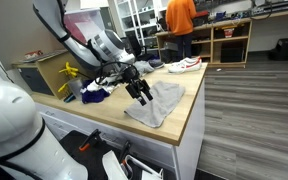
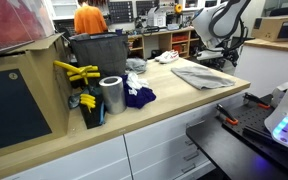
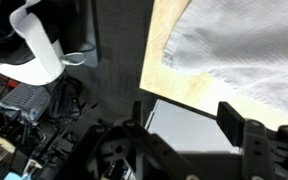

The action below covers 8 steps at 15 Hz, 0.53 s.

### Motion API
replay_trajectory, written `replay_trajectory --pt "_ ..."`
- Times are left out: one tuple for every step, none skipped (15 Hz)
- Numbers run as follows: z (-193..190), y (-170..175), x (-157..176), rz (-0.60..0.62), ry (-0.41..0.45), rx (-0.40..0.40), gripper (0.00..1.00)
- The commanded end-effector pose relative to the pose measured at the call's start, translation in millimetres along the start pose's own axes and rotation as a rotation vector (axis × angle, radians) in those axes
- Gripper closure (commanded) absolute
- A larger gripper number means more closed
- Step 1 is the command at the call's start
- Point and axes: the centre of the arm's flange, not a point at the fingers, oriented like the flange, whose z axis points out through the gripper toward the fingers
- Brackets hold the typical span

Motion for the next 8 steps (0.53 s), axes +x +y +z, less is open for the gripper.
replay_trajectory --pt "-6.8 -21.5 11.6 -0.087 -0.102 0.16 0.0" --pt "-9.9 -27.6 12.7 -0.116 -0.131 0.207 0.0" --pt "-11.1 -35.3 11.5 -0.152 -0.159 0.25 0.0" --pt "-10.9 -42.0 8.4 -0.194 -0.185 0.287 0.0" --pt "-8.0 -48.6 3.0 -0.237 -0.213 0.317 0.25" --pt "-7.2 -52.9 -1.3 -0.278 -0.244 0.344 0.26" --pt "-3.6 -56.5 -7.6 -0.317 -0.279 0.366 0.32" --pt "-1.2 -59.1 -13.1 -0.36 -0.31 0.385 0.42"
